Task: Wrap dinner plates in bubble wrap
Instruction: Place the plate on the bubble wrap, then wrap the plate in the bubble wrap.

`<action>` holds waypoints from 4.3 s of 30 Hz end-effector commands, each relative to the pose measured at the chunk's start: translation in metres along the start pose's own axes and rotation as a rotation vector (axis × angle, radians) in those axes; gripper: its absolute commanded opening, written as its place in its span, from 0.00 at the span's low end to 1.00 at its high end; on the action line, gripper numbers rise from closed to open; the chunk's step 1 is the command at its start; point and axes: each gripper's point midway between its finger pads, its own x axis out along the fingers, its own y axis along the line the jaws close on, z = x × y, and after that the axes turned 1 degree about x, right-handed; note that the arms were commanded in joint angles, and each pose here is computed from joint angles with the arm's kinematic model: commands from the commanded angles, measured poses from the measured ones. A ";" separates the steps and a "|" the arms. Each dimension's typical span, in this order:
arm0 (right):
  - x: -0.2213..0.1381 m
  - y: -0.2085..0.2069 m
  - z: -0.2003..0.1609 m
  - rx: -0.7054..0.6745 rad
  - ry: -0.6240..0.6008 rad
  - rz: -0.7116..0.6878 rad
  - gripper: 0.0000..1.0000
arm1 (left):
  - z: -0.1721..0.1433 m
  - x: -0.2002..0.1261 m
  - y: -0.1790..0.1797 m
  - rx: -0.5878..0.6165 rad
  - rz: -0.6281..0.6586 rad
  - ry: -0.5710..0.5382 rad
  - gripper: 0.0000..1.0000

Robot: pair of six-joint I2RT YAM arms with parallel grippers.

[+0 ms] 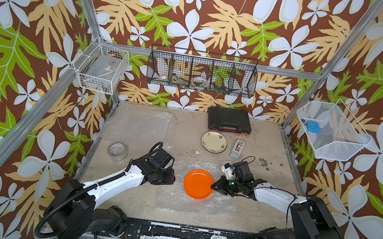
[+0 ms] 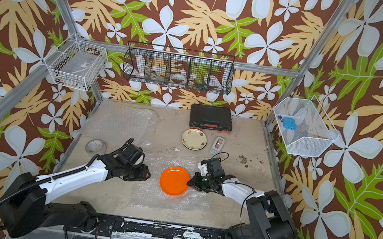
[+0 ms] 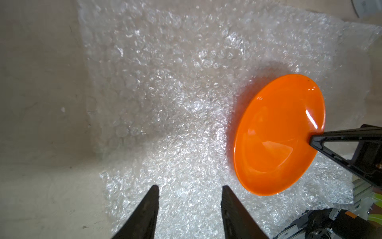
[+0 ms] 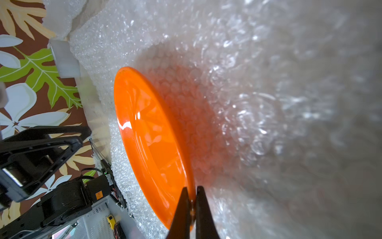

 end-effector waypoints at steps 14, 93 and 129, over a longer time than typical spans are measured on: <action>-0.022 0.009 0.019 -0.205 -0.077 -0.133 0.52 | 0.007 0.014 0.019 0.029 0.129 0.003 0.50; 0.025 0.040 0.000 -0.286 0.178 0.042 0.00 | -0.020 0.019 -0.140 0.174 -0.164 0.056 0.19; -0.074 0.051 -0.015 -0.322 -0.105 -0.182 0.37 | -0.022 0.093 -0.068 0.201 0.105 0.117 0.18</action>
